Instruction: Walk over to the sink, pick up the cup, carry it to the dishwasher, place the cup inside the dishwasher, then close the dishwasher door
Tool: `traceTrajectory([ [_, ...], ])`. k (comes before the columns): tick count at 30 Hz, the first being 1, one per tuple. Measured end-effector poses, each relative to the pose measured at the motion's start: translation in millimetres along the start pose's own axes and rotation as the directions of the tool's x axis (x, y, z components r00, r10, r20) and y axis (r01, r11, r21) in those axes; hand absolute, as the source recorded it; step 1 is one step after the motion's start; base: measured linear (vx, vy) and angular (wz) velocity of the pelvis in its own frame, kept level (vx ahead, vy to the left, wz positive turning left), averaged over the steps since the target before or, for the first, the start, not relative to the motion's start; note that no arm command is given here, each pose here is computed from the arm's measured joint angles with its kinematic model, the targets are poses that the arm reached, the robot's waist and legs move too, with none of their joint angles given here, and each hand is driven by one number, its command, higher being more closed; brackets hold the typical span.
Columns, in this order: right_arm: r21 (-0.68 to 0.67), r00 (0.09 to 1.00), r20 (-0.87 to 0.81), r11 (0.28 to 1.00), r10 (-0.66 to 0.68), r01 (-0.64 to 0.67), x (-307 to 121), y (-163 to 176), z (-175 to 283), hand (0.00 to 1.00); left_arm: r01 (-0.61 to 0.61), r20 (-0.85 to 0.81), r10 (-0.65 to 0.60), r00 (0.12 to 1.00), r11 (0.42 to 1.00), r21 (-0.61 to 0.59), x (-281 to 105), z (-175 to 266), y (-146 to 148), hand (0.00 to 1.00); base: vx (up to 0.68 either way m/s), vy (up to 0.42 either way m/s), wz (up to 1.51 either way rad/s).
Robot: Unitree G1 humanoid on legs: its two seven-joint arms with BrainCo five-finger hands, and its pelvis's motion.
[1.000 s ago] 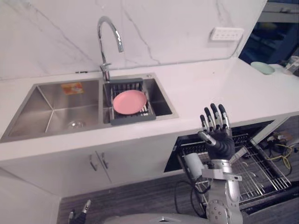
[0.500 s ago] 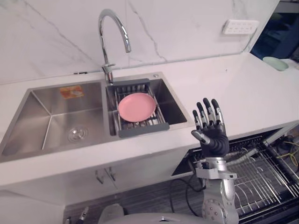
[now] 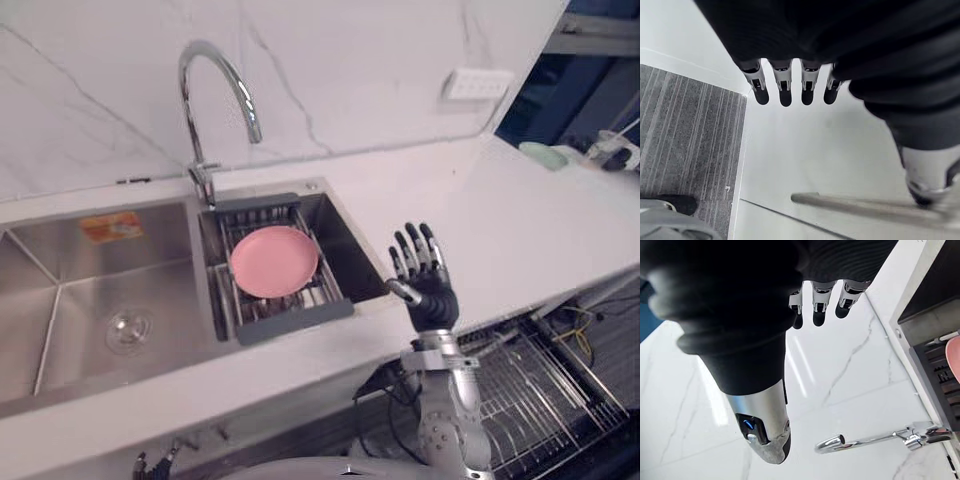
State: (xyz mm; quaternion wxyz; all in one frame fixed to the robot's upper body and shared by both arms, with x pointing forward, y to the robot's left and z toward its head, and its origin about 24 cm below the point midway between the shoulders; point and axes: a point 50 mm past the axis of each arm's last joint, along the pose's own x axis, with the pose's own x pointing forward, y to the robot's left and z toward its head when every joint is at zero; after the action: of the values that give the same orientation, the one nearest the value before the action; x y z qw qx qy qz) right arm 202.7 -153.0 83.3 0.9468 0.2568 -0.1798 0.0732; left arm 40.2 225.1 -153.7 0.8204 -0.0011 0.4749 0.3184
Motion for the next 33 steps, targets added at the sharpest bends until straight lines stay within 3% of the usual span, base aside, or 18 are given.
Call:
traceTrajectory([
  [7,-0.043,0.993,0.117,0.999,0.019,-0.014,9,-2,24,0.0,-0.045,-0.069,0.039,0.997,0.994,-0.096,-7,-12,-8,0.0,0.16,-0.042,0.1],
  [10,-0.018,0.986,0.156,0.998,0.054,-0.052,12,11,31,0.0,-0.049,0.002,0.049,0.999,0.994,-0.097,-5,4,-11,0.0,0.01,0.013,0.01],
  [19,-0.022,0.986,0.157,0.999,0.052,-0.049,12,10,31,0.0,-0.045,0.004,0.046,0.999,0.994,-0.099,-4,4,-11,0.0,-0.05,-0.011,0.03],
  [23,-0.148,0.991,0.107,0.987,0.081,-0.065,13,11,29,0.0,-0.033,0.002,0.034,0.999,0.994,-0.101,-4,4,-9,0.0,-0.08,-0.018,0.0],
  [27,-0.441,0.989,0.002,0.888,0.147,-0.131,13,10,28,0.0,-0.037,-0.03,0.034,0.999,0.993,-0.111,-2,-1,-5,0.0,-0.07,-0.021,0.06],
  [28,-0.553,0.985,-0.052,0.817,0.163,-0.164,13,9,27,0.0,-0.031,-0.036,0.027,0.999,0.994,-0.1,-2,-2,-4,0.0,-0.05,-0.023,0.08],
  [33,-0.763,0.963,-0.236,0.589,0.128,-0.266,23,-11,12,0.0,0.007,-0.034,-0.006,0.999,0.999,0.038,2,-2,2,0.0,-0.04,-0.034,0.05],
])
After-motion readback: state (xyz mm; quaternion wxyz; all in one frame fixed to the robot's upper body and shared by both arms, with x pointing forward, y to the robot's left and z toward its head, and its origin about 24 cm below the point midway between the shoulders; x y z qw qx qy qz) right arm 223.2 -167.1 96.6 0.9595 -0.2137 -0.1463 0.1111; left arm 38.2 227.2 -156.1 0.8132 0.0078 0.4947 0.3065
